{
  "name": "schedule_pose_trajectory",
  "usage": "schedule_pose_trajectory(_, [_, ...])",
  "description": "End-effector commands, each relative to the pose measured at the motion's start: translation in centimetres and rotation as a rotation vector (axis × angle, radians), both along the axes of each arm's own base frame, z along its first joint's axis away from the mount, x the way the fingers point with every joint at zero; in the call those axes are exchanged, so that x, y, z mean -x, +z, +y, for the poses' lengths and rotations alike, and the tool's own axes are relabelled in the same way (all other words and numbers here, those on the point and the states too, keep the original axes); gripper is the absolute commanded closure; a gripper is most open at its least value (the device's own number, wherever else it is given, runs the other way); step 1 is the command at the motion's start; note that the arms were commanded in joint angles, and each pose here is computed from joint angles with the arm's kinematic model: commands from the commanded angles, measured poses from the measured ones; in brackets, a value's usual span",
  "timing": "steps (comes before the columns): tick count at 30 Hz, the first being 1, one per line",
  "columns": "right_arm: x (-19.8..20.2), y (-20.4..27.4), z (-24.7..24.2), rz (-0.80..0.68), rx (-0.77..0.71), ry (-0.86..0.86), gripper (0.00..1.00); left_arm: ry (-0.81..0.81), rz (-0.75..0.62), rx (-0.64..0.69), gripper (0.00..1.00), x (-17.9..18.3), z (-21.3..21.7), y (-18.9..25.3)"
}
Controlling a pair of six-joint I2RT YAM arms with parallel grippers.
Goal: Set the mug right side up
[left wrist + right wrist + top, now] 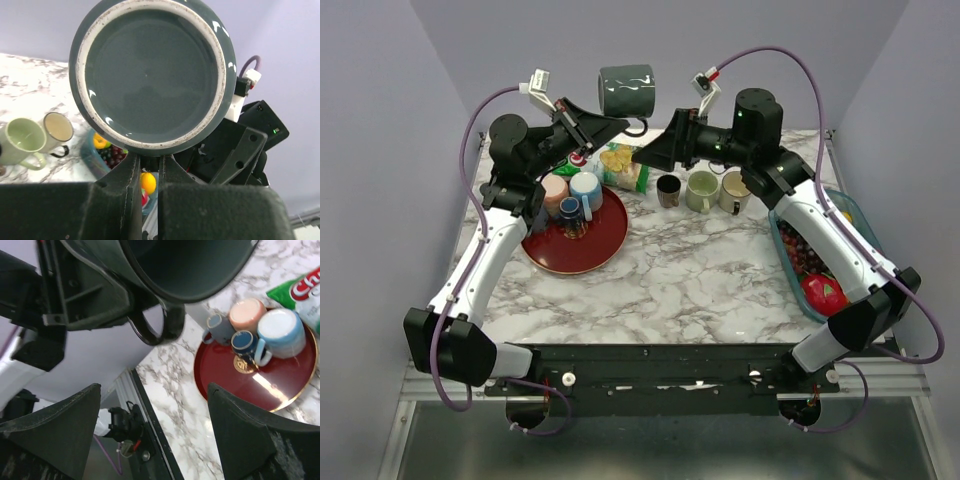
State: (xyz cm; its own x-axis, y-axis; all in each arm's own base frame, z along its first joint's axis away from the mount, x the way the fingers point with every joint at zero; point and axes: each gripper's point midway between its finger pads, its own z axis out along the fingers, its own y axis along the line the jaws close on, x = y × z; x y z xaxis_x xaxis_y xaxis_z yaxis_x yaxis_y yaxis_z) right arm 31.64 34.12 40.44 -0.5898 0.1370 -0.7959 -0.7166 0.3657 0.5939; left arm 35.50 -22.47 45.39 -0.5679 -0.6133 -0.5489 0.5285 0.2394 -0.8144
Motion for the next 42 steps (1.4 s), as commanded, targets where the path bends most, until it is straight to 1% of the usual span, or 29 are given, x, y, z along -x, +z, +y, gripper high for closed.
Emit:
schedule_pose_trajectory(1, [1.1, 5.5, 0.4, -0.089, -0.132, 0.061, 0.08, -0.1, -0.199, 0.068, 1.0, 3.1, -0.7, 6.0])
schedule_pose_trajectory(4, [1.3, 7.0, 0.3, -0.11, -0.166, 0.061, 0.08, -0.12, -0.225, 0.067, 1.0, 3.6, -1.1, 6.9])
schedule_pose_trajectory(9, [0.6, 8.1, -0.1, -0.11, -0.199, 0.024, 0.12, -0.151, -0.259, 0.079, 1.0, 4.8, -1.4, 7.8])
schedule_pose_trajectory(11, [0.4, 8.2, -0.3, -0.109, -0.217, 0.016, 0.17, -0.162, -0.273, 0.09, 1.0, 5.3, -1.5, 8.2])
schedule_pose_trajectory(12, [0.5, 9.0, -0.5, -0.135, -0.24, 0.005, 0.18, -0.173, -0.268, 0.097, 1.0, 5.5, -1.6, 8.1])
schedule_pose_trajectory(13, [0.5, 9.4, -0.6, -0.136, -0.258, 0.002, 0.23, -0.181, -0.27, 0.101, 1.0, 5.7, -1.7, 8.1])
schedule_pose_trajectory(18, [0.5, 10.6, -1.2, -0.173, -0.329, -0.023, 0.3, -0.207, -0.283, 0.124, 1.0, 6.4, -2.1, 8.3])
schedule_pose_trajectory(22, [0.6, 10.7, -1.4, -0.175, -0.347, -0.03, 0.37, -0.212, -0.282, 0.125, 1.0, 6.5, -2.2, 8.3])
schedule_pose_trajectory(30, [1.0, 11.4, -2.1, -0.193, -0.393, -0.039, 0.42, -0.223, -0.28, 0.131, 1.0, 6.8, -2.5, 7.9])
schedule_pose_trajectory(39, [0.2, 11.6, -2.7, -0.16, -0.417, -0.076, 0.48, -0.23, -0.305, 0.135, 1.0, 7.3, -2.7, 8.0])
schedule_pose_trajectory(42, [-0.2, 11.5, -3.0, -0.142, -0.425, -0.092, 0.58, -0.234, -0.305, 0.133, 1.0, 7.4, -2.8, 7.8])
